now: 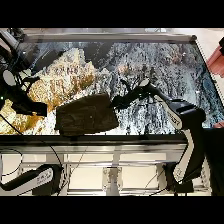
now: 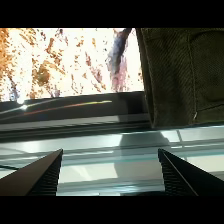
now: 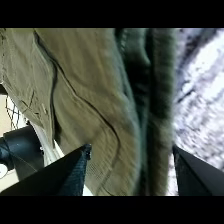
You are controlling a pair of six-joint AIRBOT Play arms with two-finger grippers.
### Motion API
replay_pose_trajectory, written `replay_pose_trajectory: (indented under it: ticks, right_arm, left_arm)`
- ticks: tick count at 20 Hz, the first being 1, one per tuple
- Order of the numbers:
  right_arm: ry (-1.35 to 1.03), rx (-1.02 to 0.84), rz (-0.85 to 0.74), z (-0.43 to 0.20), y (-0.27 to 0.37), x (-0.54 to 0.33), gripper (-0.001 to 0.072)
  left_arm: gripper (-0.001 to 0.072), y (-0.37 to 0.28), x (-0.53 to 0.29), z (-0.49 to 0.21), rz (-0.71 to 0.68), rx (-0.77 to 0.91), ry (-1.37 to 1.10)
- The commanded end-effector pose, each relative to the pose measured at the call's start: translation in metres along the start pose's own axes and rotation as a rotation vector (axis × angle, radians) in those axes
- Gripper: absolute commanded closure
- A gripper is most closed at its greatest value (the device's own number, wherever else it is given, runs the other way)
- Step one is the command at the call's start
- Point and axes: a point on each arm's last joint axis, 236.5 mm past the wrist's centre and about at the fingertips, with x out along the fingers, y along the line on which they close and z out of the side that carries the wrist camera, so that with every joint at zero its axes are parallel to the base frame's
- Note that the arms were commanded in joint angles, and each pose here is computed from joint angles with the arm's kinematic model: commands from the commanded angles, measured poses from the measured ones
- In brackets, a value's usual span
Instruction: Fold the clothes and pants, and hang the long-sleeved shirts on hangers.
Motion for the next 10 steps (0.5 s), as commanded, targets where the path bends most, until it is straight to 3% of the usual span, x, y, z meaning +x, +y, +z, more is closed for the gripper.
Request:
replay_pose_trajectory:
  ticks: [1, 5, 6, 8, 10]
  right_arm:
    - [0.102, 0.049, -0.059, -0.007, 0.001, 0.023, 0.0145]
    - [0.214, 0.035, -0.025, -0.019, 0.027, 0.054, 0.0167]
    - [0.227, 0.024, -0.025, -0.02, 0.032, 0.059, 0.0209]
    - [0.235, -0.008, -0.026, -0.02, 0.046, 0.067, 0.0357]
    - [0.226, -0.039, -0.025, -0.016, 0.057, 0.069, 0.061]
  left_arm:
    - [0.0018, 0.002, 0.0, 0.002, 0.003, -0.004, -0.009]
    - [0.0018, 0.002, 0.0, 0.002, 0.003, -0.004, -0.009]
    - [0.0018, 0.002, 0.0, 0.002, 0.003, -0.004, -0.008]
    - [0.0019, 0.002, 0.0, 0.002, 0.003, -0.004, -0.009]
    - [0.0018, 0.002, 0.0, 0.002, 0.003, -0.005, -0.008]
